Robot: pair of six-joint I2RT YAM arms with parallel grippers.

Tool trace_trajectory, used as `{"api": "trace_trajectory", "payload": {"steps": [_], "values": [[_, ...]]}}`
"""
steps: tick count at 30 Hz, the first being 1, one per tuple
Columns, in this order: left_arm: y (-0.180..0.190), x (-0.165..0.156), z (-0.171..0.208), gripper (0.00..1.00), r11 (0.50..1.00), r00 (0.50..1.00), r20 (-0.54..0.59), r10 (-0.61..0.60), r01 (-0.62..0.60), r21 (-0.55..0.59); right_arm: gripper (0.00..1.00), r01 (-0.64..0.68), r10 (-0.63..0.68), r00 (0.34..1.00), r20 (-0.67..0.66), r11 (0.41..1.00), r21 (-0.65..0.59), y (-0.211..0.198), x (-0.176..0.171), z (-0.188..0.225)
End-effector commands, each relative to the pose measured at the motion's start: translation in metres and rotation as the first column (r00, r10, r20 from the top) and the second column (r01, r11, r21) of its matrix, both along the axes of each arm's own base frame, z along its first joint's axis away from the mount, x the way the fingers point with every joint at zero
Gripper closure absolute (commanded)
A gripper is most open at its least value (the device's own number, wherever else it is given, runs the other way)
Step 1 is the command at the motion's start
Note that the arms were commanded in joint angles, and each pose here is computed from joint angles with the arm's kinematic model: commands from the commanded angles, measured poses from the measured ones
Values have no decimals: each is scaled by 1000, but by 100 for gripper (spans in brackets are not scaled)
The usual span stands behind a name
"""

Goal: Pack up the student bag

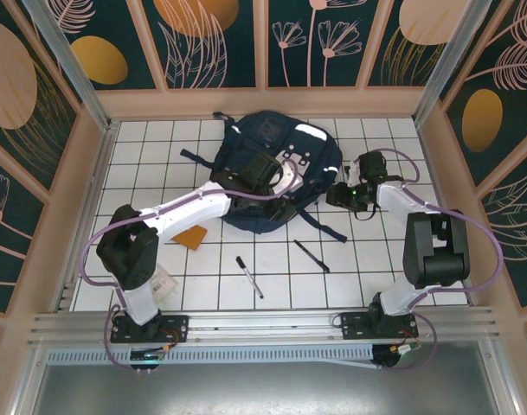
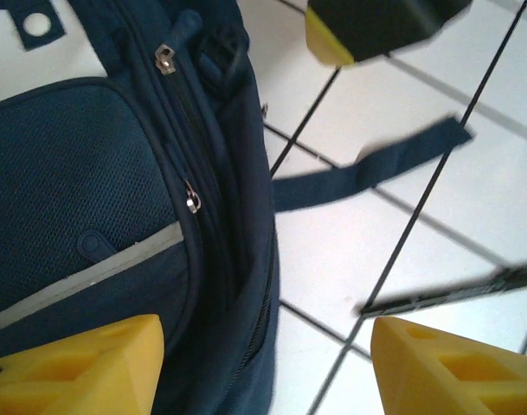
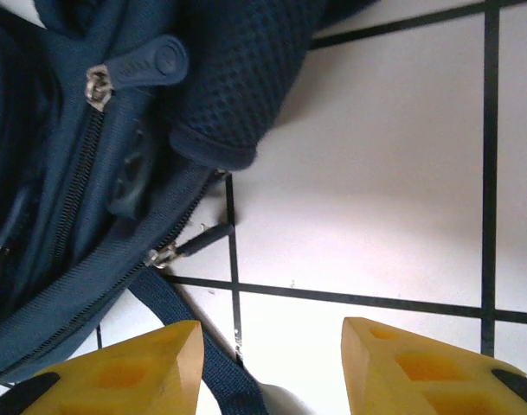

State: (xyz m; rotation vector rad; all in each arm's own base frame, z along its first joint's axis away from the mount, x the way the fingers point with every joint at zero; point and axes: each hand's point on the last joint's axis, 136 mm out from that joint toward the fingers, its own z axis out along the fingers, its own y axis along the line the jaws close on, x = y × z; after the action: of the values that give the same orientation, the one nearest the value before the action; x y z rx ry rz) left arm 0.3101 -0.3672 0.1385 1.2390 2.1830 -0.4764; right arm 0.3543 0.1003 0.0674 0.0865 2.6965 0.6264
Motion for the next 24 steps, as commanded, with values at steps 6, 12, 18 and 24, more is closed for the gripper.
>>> {"api": "trace_trajectory", "payload": {"steps": [6,12,18,24], "values": [[14,35,-45,35,970,984,175,-45,1,242,54,4,-12,996,85,995,95,2,-5,18],[10,23,-75,38,962,990,101,-99,69,263,53,-19,3,985,171,996,91,2,-7,21],[7,27,-55,99,963,981,148,-128,87,254,51,-212,177,941,289,973,93,26,-9,23],[6,15,-7,100,968,967,131,-219,198,157,50,-320,309,879,364,947,-33,31,-2,22]]}}
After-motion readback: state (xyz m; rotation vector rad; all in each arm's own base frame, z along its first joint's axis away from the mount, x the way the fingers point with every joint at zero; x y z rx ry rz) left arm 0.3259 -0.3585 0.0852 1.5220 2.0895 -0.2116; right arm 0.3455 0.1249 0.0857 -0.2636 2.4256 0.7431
